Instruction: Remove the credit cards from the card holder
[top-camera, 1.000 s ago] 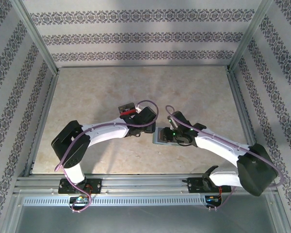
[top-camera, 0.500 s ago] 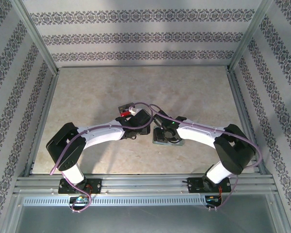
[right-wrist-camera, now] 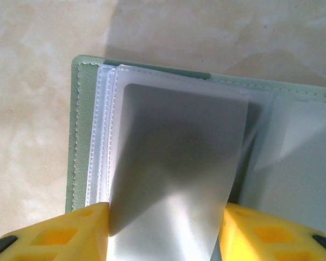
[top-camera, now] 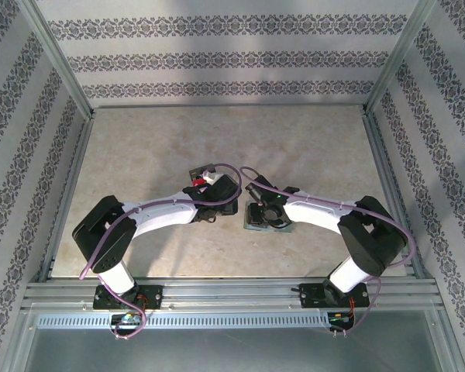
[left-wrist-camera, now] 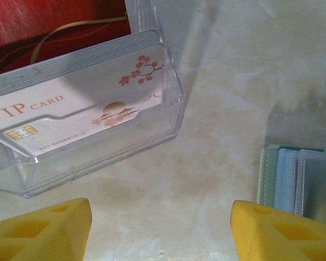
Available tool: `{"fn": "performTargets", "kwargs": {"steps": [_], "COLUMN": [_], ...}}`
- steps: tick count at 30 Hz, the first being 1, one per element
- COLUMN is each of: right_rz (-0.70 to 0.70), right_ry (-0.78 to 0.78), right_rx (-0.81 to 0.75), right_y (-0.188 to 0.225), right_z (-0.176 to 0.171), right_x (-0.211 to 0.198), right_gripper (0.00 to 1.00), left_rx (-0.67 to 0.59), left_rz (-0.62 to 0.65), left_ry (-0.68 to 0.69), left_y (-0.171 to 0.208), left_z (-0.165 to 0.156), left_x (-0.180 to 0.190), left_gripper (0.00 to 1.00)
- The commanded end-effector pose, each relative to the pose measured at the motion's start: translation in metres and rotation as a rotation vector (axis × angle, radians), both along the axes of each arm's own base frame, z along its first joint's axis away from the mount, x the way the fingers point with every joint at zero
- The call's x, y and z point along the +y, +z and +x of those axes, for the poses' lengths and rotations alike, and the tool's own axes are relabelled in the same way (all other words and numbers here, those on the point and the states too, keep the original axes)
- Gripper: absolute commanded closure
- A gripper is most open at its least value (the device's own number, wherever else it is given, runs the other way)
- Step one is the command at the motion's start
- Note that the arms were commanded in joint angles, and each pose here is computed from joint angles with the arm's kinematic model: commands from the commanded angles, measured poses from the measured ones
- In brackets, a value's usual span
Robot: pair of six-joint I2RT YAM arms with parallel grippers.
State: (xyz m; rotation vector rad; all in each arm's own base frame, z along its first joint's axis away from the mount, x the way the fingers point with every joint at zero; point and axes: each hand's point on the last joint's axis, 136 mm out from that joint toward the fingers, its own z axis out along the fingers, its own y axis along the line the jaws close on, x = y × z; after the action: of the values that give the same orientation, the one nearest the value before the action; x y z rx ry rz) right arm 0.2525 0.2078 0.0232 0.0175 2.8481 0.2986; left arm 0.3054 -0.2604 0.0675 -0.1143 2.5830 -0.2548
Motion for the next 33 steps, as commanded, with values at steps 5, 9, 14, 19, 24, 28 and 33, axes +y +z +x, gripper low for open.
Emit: {"fn": "performTargets", "kwargs": {"steps": [5, 9, 14, 19, 24, 28, 33], "right_rz": [0.076, 0.157, 0.243, 0.264, 0.289, 0.302, 0.311], "right_ry": [-0.033, -0.058, -0.086, -0.089, -0.104, -0.108, -0.11], "right_rx": [0.036, 0.028, 0.018, 0.004, 0.006, 0.005, 0.008], "right_y": [-0.013, -0.011, -0.008, -0.003, -0.004, -0.005, -0.005], "right_z": [-0.009, -0.009, -0.007, -0.007, -0.006, -0.006, -0.006], "right_x": [-0.011, -0.014, -0.021, -0.025, -0.027, -0.028, -0.028], "right_gripper": [0.58, 0.58, 0.58, 0.58, 0.59, 0.59, 0.6], "left_rx": [0.009, 0.035, 0.073, 0.074, 0.105, 0.144, 0.149], "left_rz": [-0.091, -0.139, -0.18, -0.209, -0.212, -0.225, -0.267], "left_ry": [-0.022, -0.051, -0.091, -0.105, -0.118, -0.13, -0.145], "left_y": [0.007, 0.003, -0.004, -0.002, -0.009, -0.022, -0.026], "left_z": [0.004, 0.005, 0.005, 0.005, 0.005, 0.004, 0.007], "left_x": [-0.016, -0.033, -0.051, -0.058, -0.066, -0.074, -0.087], "left_gripper": [0.33, 0.35, 0.45, 0.57, 0.6, 0.59, 0.59]}}
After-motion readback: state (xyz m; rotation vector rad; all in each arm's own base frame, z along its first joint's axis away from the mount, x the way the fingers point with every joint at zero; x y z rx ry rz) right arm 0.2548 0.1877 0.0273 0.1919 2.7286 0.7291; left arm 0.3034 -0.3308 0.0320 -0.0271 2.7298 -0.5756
